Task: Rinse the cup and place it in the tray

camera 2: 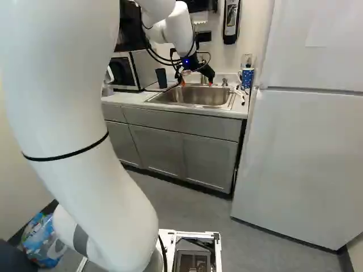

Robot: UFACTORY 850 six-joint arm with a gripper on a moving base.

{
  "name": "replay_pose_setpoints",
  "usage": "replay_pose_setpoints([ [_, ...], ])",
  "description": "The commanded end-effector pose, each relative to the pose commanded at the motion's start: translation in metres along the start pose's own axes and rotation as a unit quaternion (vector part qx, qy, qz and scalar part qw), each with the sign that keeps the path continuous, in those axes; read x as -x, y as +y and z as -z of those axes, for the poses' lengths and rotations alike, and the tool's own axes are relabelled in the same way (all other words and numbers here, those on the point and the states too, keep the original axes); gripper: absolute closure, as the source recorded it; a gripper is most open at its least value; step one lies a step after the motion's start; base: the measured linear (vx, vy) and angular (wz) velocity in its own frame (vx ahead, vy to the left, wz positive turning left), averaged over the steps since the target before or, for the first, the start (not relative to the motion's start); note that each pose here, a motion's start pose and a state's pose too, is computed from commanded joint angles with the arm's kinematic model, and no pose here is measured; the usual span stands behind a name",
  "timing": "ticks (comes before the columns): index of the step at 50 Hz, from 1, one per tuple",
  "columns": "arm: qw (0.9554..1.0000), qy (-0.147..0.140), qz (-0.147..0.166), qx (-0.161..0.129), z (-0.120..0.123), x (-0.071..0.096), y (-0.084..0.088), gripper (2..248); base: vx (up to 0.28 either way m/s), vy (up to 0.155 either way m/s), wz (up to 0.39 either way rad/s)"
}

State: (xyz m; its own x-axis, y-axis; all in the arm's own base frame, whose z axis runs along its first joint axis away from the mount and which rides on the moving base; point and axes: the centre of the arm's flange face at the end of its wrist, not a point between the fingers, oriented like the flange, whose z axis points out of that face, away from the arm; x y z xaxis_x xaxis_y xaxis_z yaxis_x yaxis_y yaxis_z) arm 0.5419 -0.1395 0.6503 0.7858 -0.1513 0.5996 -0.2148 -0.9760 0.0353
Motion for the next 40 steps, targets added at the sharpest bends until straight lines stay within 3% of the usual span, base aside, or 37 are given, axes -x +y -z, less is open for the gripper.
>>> replay_pose_setpoints([
  [22,1.0,0.0,0.0,0.0,0.0,0.0,0.0,3,-0.129,0.047,0.011],
  [40,1.0,0.0,0.0,0.0,0.0,0.0,0.0,3,-0.005,0.003,0.0],
])
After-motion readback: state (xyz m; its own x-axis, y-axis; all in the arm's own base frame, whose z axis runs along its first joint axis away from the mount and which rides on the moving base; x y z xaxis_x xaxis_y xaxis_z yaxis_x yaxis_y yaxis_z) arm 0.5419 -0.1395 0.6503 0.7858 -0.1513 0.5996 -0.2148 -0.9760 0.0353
